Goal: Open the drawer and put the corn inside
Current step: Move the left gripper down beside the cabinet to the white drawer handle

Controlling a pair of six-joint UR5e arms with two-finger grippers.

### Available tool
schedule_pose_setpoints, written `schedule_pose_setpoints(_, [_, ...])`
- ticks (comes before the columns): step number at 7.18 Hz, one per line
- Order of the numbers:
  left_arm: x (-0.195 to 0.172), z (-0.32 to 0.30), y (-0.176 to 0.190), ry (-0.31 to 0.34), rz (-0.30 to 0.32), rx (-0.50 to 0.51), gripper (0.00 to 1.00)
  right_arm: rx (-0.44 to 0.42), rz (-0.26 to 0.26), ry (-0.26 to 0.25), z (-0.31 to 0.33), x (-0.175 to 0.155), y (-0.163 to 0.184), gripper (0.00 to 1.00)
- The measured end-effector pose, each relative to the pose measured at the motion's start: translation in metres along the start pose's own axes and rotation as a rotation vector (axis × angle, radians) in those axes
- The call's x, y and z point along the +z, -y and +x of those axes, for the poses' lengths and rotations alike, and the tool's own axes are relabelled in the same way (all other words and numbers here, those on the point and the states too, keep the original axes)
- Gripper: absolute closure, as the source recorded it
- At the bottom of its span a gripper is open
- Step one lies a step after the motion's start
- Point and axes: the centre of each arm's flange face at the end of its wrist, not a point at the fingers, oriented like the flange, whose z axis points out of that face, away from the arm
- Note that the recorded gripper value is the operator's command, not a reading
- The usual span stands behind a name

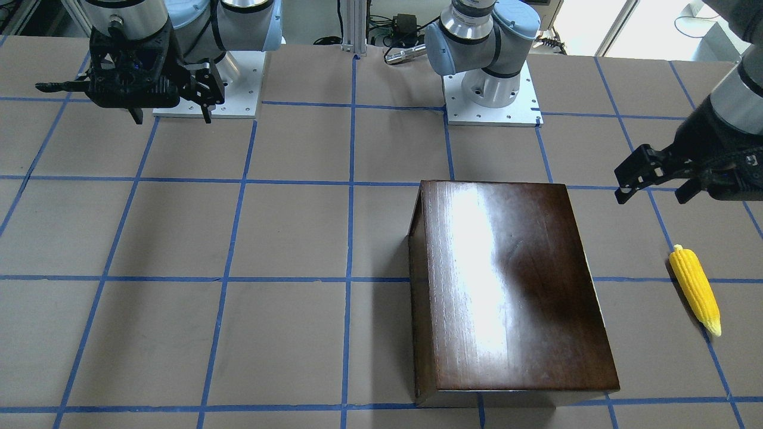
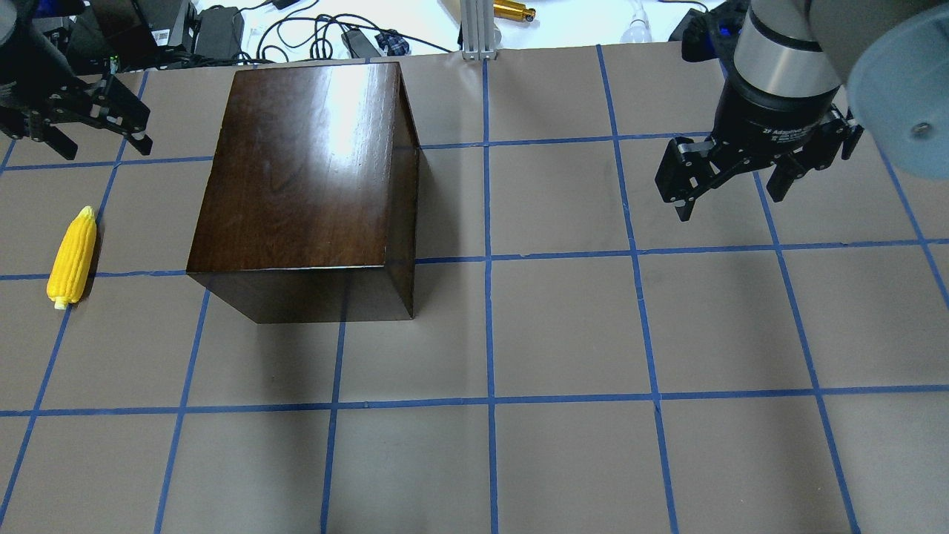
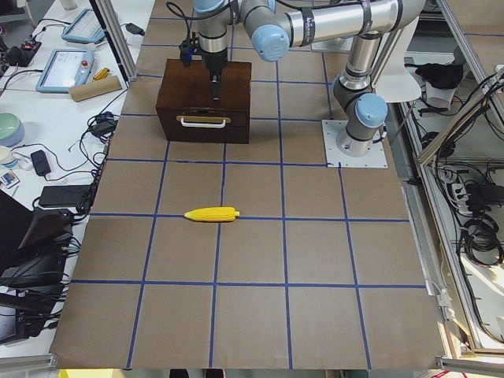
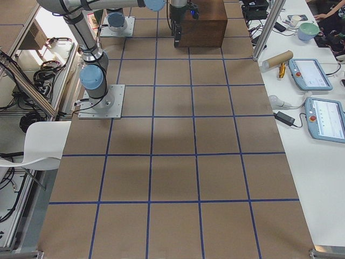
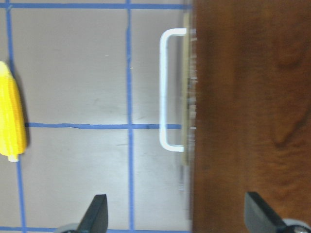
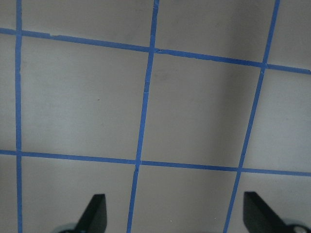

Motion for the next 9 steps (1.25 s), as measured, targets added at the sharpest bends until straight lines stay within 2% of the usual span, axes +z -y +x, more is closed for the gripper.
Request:
schedule_pose_setpoints(2, [0.032, -0.063, 0.013, -0.001, -0.005, 0.024, 0.0, 0.0, 0.0, 0.0, 0.0, 0.0, 0.0, 0.0])
schedule_pose_setpoints(6, [0.159, -0.107, 0.06, -0.06, -0.095, 0.027, 0.0, 0.0, 0.0, 0.0, 0.0, 0.0, 0.0, 0.0])
schedule_pose_setpoints(8, [0.184, -0.102, 0.069, -0.154, -0.079, 0.023, 0.0, 0.0, 0.001, 0.0, 0.0, 0.0, 0.0, 0.0])
schedule_pose_setpoints(9, [0.179, -0.092, 0.07, -0.238, -0.052, 0.024, 0.0, 0.0, 0.001, 0.0, 0.0, 0.0, 0.0, 0.0])
